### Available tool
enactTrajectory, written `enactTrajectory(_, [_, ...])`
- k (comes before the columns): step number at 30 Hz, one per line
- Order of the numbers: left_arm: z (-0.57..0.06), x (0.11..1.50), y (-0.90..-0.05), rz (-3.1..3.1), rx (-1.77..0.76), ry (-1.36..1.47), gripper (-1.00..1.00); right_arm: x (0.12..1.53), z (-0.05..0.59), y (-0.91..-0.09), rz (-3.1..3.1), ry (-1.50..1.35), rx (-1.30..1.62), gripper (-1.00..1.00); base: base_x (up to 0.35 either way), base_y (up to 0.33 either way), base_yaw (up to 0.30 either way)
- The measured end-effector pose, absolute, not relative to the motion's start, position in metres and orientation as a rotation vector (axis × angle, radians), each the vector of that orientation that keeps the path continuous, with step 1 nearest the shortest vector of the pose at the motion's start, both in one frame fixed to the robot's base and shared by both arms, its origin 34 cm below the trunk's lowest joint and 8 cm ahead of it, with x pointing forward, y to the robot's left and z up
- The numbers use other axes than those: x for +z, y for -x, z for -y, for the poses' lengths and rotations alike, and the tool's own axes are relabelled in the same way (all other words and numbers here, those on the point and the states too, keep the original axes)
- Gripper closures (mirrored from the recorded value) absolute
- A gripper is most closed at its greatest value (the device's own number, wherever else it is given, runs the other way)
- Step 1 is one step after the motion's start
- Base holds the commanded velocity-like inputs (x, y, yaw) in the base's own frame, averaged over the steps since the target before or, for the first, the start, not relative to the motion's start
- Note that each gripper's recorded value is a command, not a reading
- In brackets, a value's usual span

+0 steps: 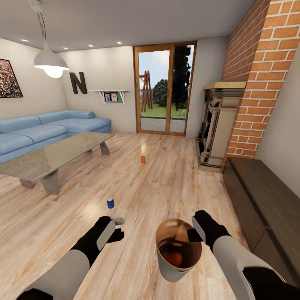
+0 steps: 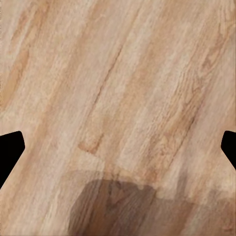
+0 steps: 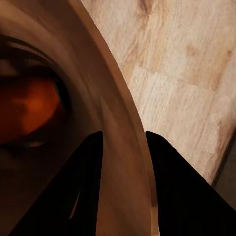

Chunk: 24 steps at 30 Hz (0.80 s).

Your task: Put the three can of soda from the living room inside the tash can in the kitchen.

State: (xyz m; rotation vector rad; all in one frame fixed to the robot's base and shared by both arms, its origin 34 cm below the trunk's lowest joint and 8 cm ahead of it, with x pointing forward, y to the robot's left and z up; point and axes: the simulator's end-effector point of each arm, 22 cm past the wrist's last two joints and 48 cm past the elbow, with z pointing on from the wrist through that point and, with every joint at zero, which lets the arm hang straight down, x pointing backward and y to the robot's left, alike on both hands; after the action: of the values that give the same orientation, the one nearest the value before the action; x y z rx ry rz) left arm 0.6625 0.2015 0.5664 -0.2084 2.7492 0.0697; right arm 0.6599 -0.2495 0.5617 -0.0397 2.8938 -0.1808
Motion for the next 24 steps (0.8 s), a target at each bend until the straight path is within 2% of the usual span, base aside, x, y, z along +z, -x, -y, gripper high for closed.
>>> enactTrajectory(5, [-0.208, 0.553, -0.654, -2.765, 0.096, 0.225, -1.00, 0.561, 0.252, -0.662, -2.880, 0.031, -0.179, 1.00, 0.000, 0.000, 0.000])
enactTrajectory(16, [-0.220, 0.533, -0.645, -2.754, 0.130, 0.275, -1.00, 0.558, 0.302, -0.668, -2.818, -0.013, -0.269, 1.00, 0.000, 0.000, 0.000])
enactTrajectory(24, [-0.202, 0.533, -0.652, -2.732, 0.009, 0.259, -1.00, 0.537, 0.315, -0.650, -2.812, -0.035, -0.277, 1.00, 0.000, 0.000, 0.000])
